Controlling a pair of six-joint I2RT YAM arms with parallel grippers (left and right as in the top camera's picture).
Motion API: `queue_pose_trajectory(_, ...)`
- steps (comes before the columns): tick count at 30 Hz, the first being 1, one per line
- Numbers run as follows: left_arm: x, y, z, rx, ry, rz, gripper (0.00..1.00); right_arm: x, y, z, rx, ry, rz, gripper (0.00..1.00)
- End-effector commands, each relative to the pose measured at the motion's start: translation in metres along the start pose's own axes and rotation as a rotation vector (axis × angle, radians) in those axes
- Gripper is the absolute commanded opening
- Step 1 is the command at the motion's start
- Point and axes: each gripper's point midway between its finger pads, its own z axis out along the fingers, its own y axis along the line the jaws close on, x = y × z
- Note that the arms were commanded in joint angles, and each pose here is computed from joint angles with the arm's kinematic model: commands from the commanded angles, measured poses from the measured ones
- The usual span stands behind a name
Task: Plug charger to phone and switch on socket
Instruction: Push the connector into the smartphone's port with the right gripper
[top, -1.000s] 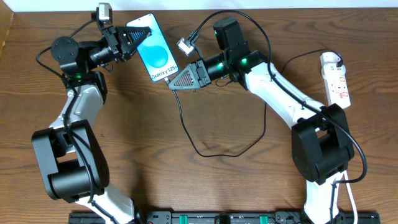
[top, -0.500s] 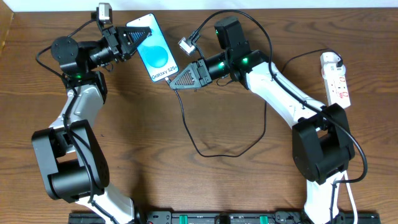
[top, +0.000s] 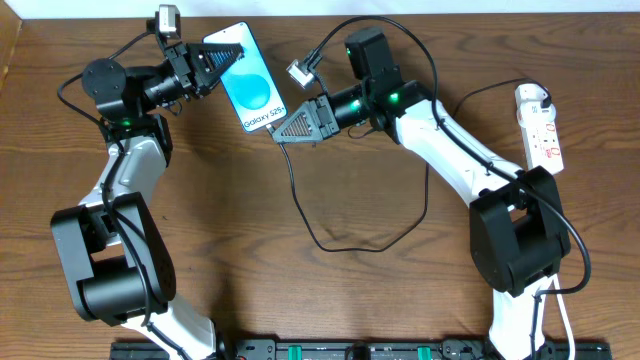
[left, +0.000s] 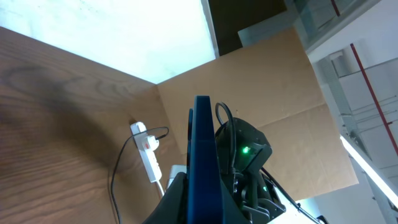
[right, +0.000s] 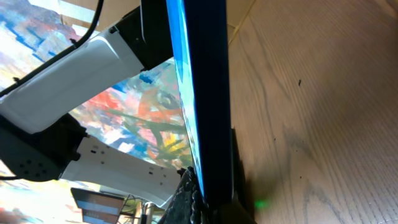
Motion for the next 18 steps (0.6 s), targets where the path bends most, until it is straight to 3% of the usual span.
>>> queue_pose_trajectory(1,0.006,-0.019,0.002,0.018,0.047,0.071,0.07,-0.005,-0.001,0.007,0.034,-0.018,-0.011,0.01)
queue_pose_trajectory(18,0.008,-0.019,0.002,0.019,0.06,0.079,0.07,-0.029,0.006,0.007,0.043,-0.091,-0.024,0.01)
